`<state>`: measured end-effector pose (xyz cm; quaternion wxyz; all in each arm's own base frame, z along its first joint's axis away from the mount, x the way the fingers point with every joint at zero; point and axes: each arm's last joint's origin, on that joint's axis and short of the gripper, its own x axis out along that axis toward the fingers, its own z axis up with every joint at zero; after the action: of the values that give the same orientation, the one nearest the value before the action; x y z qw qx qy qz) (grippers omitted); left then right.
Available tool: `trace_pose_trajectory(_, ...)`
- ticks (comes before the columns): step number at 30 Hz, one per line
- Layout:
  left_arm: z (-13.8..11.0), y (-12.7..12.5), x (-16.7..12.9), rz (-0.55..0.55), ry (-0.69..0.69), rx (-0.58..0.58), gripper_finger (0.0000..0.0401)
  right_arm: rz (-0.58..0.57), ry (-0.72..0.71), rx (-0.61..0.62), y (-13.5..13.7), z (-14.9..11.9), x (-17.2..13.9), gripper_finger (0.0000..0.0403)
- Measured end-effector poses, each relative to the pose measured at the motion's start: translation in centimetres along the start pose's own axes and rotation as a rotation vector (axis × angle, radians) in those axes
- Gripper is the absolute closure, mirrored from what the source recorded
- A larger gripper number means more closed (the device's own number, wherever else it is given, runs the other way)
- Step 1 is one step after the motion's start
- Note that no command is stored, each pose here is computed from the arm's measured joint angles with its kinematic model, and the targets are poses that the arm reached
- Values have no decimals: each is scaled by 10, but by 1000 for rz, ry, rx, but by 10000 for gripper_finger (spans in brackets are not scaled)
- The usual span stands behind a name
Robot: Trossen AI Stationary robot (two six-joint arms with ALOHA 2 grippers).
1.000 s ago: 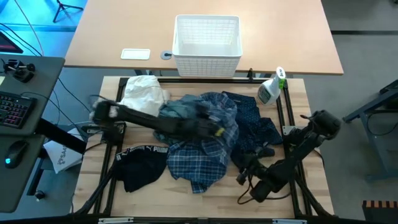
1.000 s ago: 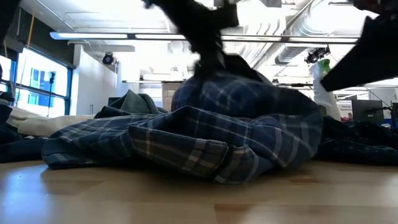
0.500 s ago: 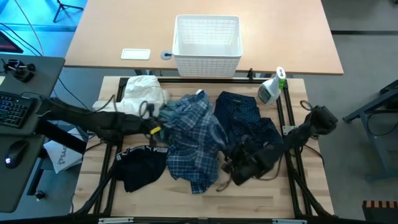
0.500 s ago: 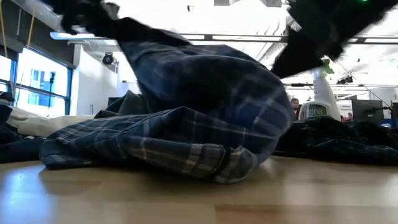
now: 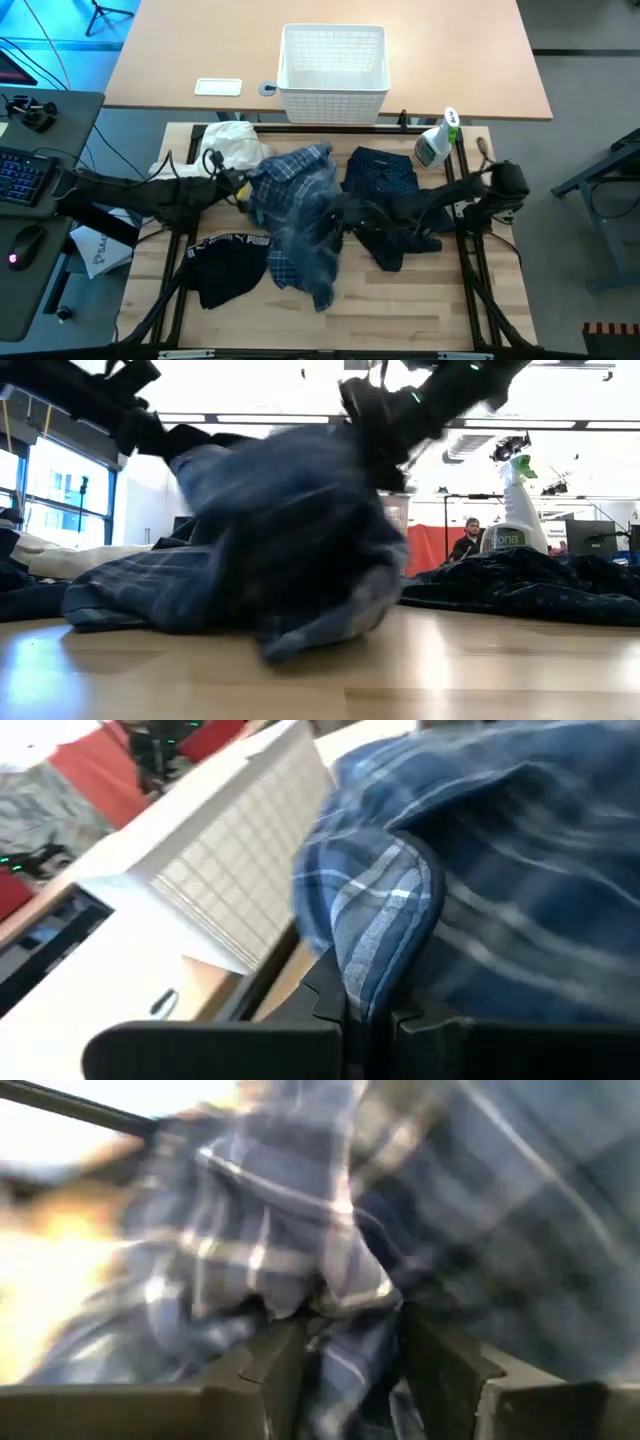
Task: Fold Laundry from Bin
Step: Fold the checkered blue polo
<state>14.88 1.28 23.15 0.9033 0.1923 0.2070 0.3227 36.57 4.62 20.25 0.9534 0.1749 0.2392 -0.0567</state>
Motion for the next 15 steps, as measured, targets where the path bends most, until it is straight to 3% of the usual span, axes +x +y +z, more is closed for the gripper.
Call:
trace_pose_trajectory(2, 2, 4, 7, 24, -10, 2, 401, 132, -77, -47, 10, 3, 18, 268)
trace_pose_trajectory(6, 15, 21, 13, 50, -15, -2, 389, 182, -134, -131, 24, 0, 61, 284)
trace_pose_trajectory(9, 31, 35, 7, 1, 7, -25, 368, 215, -113, -236, 41, 5, 81, 288)
trace_pose_trajectory(15, 54, 48, -15, -148, 76, -70, 335, 174, 35, -370, 74, 34, 68, 277)
